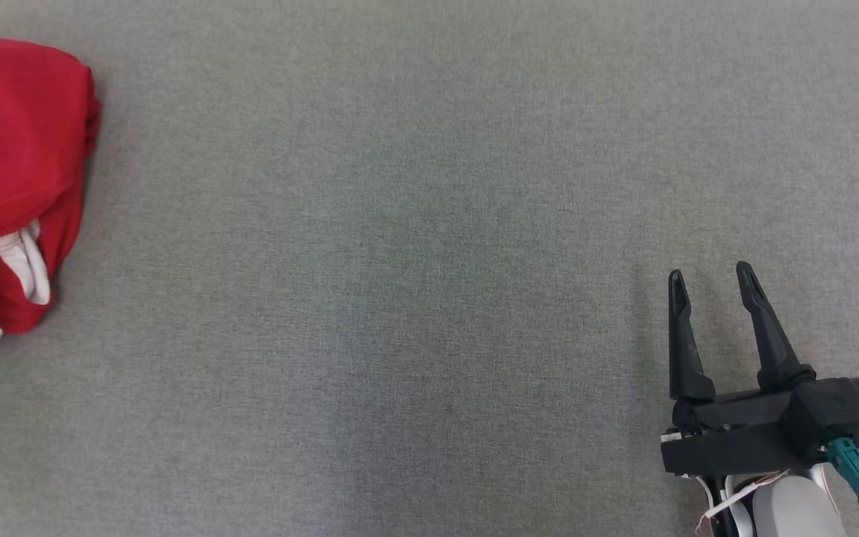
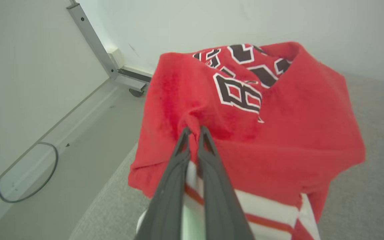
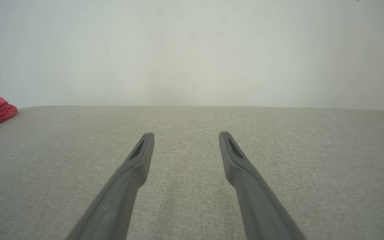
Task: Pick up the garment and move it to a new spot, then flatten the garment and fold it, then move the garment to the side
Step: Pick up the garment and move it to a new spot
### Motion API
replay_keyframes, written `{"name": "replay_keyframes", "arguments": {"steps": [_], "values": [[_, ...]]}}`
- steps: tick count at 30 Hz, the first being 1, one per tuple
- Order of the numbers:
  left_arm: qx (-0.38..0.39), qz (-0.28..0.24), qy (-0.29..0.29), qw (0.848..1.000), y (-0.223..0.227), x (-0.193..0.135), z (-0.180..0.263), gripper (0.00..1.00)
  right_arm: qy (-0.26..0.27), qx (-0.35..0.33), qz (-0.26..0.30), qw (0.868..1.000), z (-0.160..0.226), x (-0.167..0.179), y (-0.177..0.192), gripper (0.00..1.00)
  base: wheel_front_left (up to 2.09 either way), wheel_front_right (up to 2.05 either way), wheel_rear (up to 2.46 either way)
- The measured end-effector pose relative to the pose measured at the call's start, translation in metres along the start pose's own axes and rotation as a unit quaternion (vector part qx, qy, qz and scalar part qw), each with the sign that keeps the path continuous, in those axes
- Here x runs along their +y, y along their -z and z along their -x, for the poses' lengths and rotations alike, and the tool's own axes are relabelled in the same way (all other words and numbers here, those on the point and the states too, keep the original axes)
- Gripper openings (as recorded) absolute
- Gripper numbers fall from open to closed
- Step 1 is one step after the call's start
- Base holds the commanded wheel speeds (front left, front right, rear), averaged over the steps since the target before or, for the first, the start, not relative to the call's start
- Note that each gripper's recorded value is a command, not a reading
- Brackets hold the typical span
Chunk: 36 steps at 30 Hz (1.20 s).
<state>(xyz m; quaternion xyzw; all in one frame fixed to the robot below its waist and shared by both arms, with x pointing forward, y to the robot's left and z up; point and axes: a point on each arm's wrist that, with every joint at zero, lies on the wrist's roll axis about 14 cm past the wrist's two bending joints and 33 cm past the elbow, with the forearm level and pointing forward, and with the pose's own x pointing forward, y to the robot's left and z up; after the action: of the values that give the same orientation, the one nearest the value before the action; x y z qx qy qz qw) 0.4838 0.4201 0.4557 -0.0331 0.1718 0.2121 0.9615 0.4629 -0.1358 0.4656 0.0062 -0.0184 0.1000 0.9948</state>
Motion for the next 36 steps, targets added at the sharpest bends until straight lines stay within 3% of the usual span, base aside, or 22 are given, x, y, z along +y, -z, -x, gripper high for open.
{"name": "replay_keyframes", "arguments": {"steps": [7, 14, 24, 36], "values": [[-0.14, -0.005, 0.018, 0.99, -0.085, -0.006, 0.011, 0.0, -0.006, -0.009, -0.009, 1.0, 0.006, 0.007, -0.011, 1.0, 0.0, 0.0, 0.0], [-0.282, -0.03, 0.065, 0.957, -0.193, -0.032, 0.044, 0.0, -0.007, -0.03, -0.02, 0.999, 0.014, 0.012, -0.031, 1.0, 0.0, 0.0, 0.0], [-0.43, -0.052, 0.202, 0.879, -0.305, -0.146, 0.117, 0.0, 0.029, -0.038, -0.043, 0.998, 0.042, -0.007, -0.043, 1.0, 0.0, 0.0, 0.0], [-0.486, -0.022, 0.388, 0.783, -0.337, -0.295, 0.219, 0.0, 0.106, -0.05, -0.048, 0.992, 0.088, -0.051, -0.056, 1.0, 0.0, 0.0, 0.0]]}}
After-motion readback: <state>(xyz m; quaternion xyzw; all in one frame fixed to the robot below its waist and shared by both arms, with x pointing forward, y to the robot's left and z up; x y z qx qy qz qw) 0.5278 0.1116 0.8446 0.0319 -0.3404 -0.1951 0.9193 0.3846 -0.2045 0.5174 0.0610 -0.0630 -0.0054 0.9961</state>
